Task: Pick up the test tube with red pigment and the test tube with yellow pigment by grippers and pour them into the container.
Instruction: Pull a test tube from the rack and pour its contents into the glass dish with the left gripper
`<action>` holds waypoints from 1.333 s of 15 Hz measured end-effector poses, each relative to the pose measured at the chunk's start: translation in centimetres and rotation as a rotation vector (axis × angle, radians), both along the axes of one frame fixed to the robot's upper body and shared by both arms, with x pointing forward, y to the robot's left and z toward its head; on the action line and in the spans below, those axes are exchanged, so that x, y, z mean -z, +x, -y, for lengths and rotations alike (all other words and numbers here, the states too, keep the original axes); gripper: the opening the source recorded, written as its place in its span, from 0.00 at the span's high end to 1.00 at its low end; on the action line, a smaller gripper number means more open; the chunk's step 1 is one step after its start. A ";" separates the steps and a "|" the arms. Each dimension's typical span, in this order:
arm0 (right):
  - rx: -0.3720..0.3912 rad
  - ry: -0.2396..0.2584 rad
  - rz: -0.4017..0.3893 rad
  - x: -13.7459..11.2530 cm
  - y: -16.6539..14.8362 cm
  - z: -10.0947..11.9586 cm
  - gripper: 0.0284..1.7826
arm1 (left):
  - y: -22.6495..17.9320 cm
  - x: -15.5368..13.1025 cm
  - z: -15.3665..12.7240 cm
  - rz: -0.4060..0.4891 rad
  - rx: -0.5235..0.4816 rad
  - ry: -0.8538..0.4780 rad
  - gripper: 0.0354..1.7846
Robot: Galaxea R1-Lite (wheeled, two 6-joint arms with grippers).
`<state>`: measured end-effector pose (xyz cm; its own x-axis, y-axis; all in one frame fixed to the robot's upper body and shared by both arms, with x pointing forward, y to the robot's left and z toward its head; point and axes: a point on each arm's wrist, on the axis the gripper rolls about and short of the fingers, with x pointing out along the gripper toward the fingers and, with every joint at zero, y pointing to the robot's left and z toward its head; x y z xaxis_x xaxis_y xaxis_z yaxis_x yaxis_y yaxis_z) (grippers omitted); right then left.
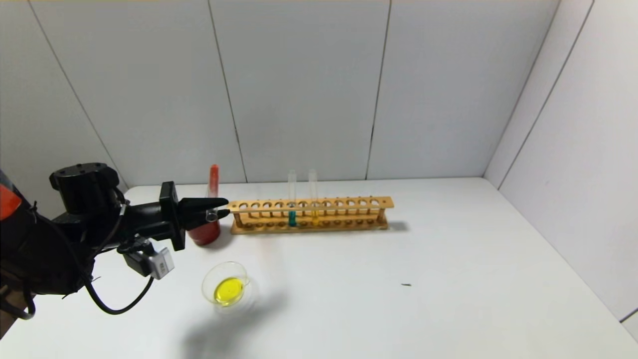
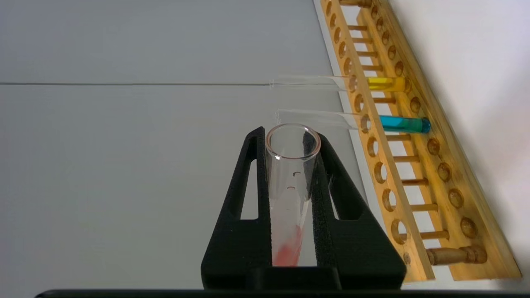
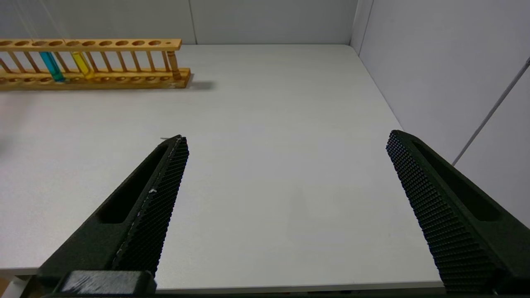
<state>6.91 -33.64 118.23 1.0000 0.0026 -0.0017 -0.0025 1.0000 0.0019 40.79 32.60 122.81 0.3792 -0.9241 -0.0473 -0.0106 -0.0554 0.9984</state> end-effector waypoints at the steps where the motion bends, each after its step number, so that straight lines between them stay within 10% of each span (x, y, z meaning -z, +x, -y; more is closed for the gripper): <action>1: 0.000 0.000 0.000 0.0 0.0 0.0 0.02 | 0.1 0.3 0.0 0.002 -0.007 0.005 0.84; 20: 0.000 0.000 0.000 0.0 0.0 0.0 0.02 | 0.7 1.3 -1.7 0.078 -0.068 0.053 0.84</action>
<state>6.91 -33.64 118.23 1.0000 0.0026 -0.0017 -0.0026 1.0000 0.0017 41.47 34.25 121.52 0.4456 -0.8930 -0.0638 -0.0822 -0.1117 0.9903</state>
